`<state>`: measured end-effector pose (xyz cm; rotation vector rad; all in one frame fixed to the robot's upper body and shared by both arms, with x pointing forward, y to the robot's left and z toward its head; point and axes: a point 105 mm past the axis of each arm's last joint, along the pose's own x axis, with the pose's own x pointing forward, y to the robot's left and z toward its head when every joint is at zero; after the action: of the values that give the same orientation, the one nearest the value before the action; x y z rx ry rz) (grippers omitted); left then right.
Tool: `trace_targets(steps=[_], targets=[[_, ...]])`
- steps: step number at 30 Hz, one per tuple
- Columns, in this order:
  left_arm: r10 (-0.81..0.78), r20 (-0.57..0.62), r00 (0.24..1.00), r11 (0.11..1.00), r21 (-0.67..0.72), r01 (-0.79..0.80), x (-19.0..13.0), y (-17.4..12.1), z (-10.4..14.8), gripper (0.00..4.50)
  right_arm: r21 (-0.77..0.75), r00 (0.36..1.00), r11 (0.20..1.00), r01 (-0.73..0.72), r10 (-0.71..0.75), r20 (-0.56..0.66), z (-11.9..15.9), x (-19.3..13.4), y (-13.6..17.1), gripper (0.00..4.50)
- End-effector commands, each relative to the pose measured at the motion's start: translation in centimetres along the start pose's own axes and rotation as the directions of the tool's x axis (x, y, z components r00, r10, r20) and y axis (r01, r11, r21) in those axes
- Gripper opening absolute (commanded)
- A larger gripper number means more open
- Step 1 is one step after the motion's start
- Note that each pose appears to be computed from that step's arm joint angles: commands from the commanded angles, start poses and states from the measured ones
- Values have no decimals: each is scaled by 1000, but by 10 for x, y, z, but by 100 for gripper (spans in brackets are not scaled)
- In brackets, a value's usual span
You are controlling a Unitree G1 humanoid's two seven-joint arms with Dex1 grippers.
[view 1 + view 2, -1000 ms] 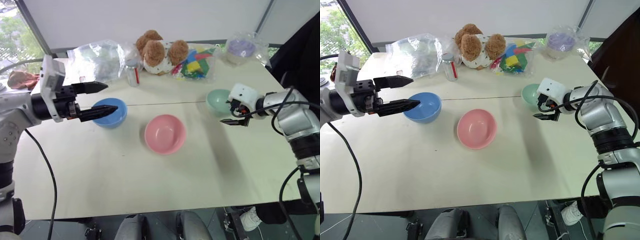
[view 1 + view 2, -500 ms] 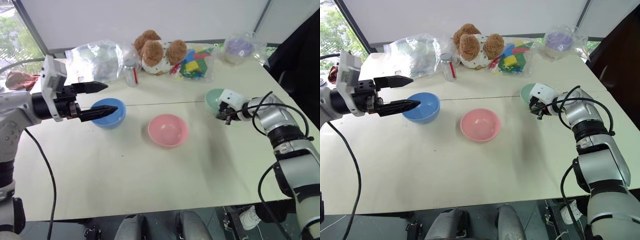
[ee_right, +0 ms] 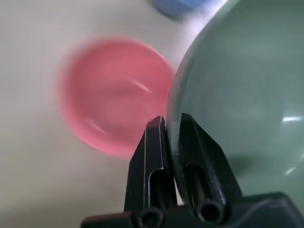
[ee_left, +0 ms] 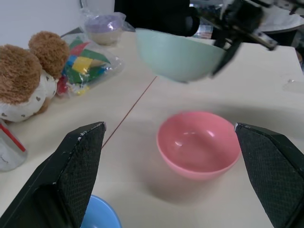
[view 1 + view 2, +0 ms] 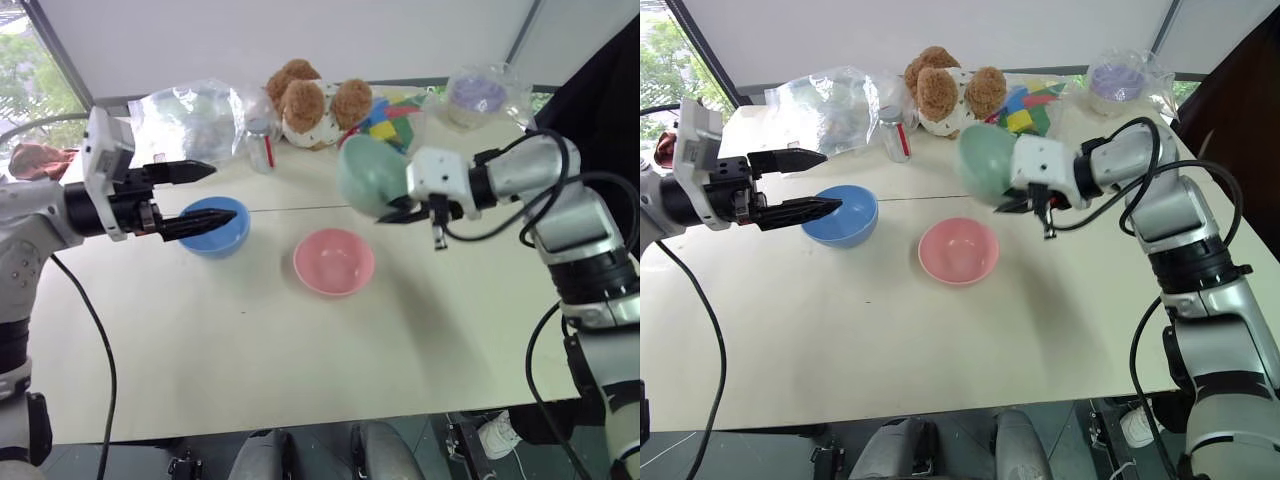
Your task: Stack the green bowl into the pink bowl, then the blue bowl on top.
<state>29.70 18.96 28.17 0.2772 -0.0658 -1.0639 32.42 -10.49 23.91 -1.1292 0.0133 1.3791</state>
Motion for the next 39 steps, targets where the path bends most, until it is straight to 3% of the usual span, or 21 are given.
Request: trace_targets(steps=[1, 6, 11, 12, 13, 18, 20, 23, 26, 30, 39], targets=[[5, 17, 1000, 999, 43, -6, -1, 1, 9, 450, -37, 996, 996, -78, 79, 29, 16, 10, 13, 7], [9, 17, 1000, 999, 45, -10, -2, -2, 9, 450, -59, 987, 985, -159, 157, -41, 3, 38, 24, 7], [24, 13, 1000, 999, 43, -25, -5, -3, 8, 450, -77, 980, 978, -192, 187, -68, -4, 44, 26, 7], [27, 12, 1000, 999, 43, -27, -6, -4, 7, 450, -75, 979, 977, -198, 193, -65, -4, 45, 26, 75], [32, 11, 999, 999, 41, -33, -7, -4, 7, 450, -76, 977, 975, -207, 202, -67, -3, 45, 28, 103], [45, -8, 999, 998, 43, -45, -9, -5, 2, 450, -83, 984, 980, -179, 176, -34, 6, 40, 21, 358], [69, -72, 995, 995, 78, -63, -9, -1, -11, 450, -15, 993, 997, -80, 81, 86, 25, 25, 2, 448], [129, -157, 979, 982, 154, -105, -10, 10, -30, 450, 130, 965, 991, 38, -70, 252, 46, -2, -19, 448], [168, -303, 938, 964, 248, -93, -15, 20, -58, 450, 244, 932, 966, 79, -159, 325, 53, -21, -23, 448], [195, -437, 878, 948, 312, -56, -21, 36, -94, 450, 370, 895, 919, 134, -272, 353, 54, -39, -21, 448], [155, -503, 850, 939, 343, 31, 3, 58, -123, 450, 475, 863, 850, 227, -402, 307, 51, -63, -10, 448]])
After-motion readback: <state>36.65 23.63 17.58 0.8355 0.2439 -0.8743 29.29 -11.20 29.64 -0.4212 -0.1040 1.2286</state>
